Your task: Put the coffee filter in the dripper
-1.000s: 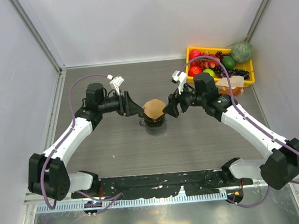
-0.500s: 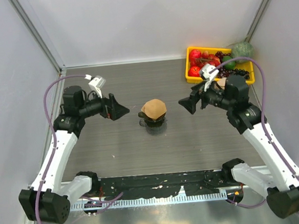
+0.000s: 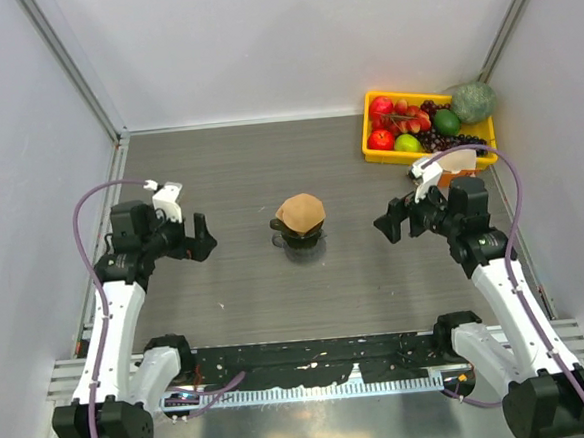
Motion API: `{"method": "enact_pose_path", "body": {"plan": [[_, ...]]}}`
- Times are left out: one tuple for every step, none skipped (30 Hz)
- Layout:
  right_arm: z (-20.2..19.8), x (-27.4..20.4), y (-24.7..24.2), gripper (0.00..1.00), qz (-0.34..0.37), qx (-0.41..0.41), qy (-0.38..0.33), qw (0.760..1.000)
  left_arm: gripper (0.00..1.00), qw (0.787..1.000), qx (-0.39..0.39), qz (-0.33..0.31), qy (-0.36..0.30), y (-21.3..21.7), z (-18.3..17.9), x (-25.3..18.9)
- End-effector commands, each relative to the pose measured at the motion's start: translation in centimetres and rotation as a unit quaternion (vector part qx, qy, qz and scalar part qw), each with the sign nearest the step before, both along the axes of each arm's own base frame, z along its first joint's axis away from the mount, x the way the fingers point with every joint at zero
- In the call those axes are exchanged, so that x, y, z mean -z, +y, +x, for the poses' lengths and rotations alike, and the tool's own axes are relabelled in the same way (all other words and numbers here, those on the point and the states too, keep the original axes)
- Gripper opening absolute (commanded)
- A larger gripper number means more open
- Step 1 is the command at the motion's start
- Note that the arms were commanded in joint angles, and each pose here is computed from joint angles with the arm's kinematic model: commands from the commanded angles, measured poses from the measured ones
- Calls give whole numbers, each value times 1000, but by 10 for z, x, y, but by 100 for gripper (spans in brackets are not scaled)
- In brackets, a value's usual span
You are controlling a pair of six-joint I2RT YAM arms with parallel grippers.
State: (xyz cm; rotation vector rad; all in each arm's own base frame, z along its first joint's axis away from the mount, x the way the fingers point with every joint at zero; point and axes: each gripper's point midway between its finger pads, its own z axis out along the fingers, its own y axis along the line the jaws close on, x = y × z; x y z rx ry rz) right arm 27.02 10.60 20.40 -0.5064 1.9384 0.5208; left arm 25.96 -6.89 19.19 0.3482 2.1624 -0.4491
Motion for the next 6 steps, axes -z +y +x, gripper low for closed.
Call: {"method": "enact_pose_path", "body": {"plan": [[6,2,-6,95,-13,10,-25,1000,99,998,-26,51,0,19,-1,22],[5,0,-5,96,-13,9,-27,1000,99,998,-28,52,-1,20,-1,23],[5,-2,-6,96,-13,11,-30,999,99,998,-31,52,1,21,-1,25],[4,-3,-6,95,-13,11,-31,999,99,998,-30,52,1,21,0,26],[4,-3,-6,95,-14,12,-33,999,99,998,-29,56,2,21,0,27],[4,-3,-7,95,-17,13,-35,999,99,998,-26,59,1,20,0,27]]}}
